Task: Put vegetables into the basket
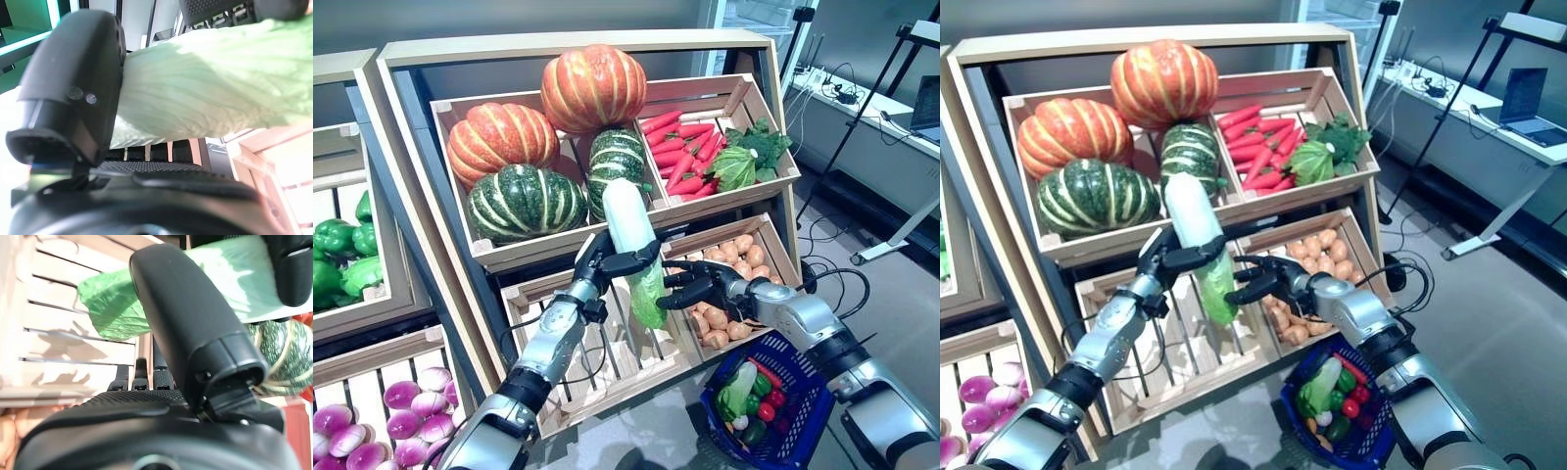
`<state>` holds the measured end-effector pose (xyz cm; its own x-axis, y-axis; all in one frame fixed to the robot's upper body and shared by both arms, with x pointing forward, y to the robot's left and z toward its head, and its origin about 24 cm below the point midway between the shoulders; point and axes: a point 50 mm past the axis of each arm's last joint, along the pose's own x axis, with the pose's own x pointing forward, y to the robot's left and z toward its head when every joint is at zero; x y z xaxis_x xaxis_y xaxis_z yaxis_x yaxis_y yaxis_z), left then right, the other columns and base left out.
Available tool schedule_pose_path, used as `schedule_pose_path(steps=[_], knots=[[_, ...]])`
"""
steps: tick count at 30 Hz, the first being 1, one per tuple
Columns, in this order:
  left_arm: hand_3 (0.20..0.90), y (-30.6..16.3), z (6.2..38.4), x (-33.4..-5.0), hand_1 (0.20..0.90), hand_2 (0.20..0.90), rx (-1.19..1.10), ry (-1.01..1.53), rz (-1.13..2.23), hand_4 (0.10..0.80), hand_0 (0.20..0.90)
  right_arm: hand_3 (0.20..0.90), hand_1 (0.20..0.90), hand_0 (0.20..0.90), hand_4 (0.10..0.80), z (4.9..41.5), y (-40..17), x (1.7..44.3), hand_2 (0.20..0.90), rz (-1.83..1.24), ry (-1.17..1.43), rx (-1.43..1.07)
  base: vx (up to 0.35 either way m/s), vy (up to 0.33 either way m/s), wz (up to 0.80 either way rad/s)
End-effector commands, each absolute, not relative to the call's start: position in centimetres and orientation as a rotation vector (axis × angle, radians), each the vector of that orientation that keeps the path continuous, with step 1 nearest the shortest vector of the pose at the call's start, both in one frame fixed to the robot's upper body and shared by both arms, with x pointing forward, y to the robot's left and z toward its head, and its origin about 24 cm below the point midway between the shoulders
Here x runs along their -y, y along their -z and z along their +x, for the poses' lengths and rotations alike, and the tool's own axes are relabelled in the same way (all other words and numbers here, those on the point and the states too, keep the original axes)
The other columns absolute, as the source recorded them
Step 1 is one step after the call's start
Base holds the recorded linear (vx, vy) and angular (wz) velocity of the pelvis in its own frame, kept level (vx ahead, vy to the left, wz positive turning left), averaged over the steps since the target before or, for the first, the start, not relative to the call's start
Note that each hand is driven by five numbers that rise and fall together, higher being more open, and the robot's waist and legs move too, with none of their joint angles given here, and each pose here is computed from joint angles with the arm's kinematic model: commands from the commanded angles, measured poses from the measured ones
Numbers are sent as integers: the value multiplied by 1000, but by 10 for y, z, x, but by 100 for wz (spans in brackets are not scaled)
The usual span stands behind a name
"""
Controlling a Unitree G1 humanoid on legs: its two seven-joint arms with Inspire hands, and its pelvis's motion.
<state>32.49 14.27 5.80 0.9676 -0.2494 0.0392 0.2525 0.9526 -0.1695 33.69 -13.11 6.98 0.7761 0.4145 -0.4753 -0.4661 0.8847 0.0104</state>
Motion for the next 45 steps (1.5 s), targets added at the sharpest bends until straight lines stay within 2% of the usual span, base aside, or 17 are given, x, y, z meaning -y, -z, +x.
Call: schedule_pose_path(steps=[1, 7, 14, 24, 37, 45], knots=[[300, -122, 327, -86, 300, 300, 296, 456, -379, 400, 300, 900, 900, 900, 800, 370, -168, 83, 900, -104, -433, -30, -18, 14, -4], [300, -124, 324, -78, 300, 300, 295, 465, -439, 400, 300, 900, 900, 900, 800, 367, -172, 68, 900, -94, -439, -24, -2, 2, -1], [300, -126, 322, -73, 300, 300, 290, 509, -466, 400, 300, 900, 900, 900, 800, 354, -146, 44, 900, 257, -623, -194, -7, 3, 4], [300, -129, 322, -61, 300, 300, 282, 559, -493, 400, 300, 900, 900, 900, 800, 357, -138, 38, 900, 231, -717, -286, -3, -3, 1], [300, -105, 315, -51, 300, 300, 184, 675, -458, 400, 300, 900, 900, 900, 800, 341, -152, 6, 900, 346, -1158, -332, 3, 3, 3], [300, -88, 310, -47, 300, 300, 119, 734, -443, 400, 300, 900, 900, 900, 800, 337, -160, 6, 900, 426, -1360, -296, 8, 3, 5]])
